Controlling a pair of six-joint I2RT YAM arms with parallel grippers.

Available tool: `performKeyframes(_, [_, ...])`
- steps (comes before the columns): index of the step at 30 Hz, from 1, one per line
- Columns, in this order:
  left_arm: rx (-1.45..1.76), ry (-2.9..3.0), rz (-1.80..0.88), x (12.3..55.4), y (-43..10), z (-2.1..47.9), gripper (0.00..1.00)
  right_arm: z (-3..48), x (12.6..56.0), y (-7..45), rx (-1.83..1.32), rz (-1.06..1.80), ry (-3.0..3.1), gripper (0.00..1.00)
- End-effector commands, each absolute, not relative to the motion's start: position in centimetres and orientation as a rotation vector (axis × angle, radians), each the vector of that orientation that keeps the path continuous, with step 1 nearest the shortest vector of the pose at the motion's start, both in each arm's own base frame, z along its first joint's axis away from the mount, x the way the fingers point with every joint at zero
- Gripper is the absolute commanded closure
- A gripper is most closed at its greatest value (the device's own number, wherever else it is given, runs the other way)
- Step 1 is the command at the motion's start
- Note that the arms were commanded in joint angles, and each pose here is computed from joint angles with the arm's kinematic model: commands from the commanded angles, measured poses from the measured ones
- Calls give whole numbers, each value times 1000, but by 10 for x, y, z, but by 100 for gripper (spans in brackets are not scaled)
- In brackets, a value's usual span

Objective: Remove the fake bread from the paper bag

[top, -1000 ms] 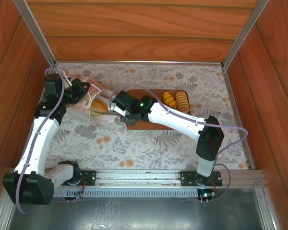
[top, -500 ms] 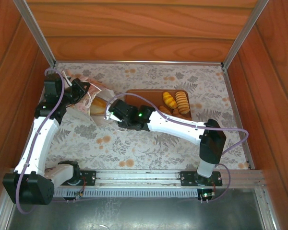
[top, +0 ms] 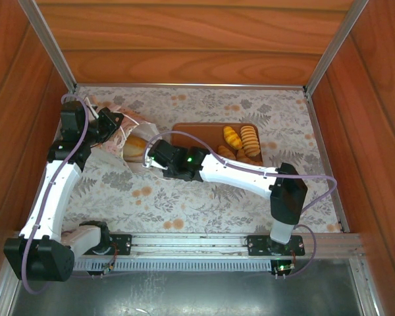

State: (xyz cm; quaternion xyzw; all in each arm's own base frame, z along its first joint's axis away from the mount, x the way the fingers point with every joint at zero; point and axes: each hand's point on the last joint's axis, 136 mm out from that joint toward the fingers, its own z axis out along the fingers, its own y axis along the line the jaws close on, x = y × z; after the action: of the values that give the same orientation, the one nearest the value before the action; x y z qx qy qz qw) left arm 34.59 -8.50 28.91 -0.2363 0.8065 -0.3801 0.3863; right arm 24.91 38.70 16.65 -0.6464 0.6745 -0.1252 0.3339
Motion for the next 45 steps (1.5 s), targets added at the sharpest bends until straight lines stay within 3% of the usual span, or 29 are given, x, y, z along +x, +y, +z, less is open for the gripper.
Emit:
performKeyframes(1, [-591,2029,-982,347,-86,296,100,157,250,388,-1691,-373,1767,54])
performKeyframes(16, [-591,2028,-983,347,-86,295,100,156,259,397,-1625,-392,1809,56])
performKeyframes(26, [-591,2025,-985,347,-86,297,100,174,254,396,-1545,-305,1891,66])
performKeyframes(45, [-598,2019,-996,347,-86,299,100,197,208,380,-1441,172,2212,66])
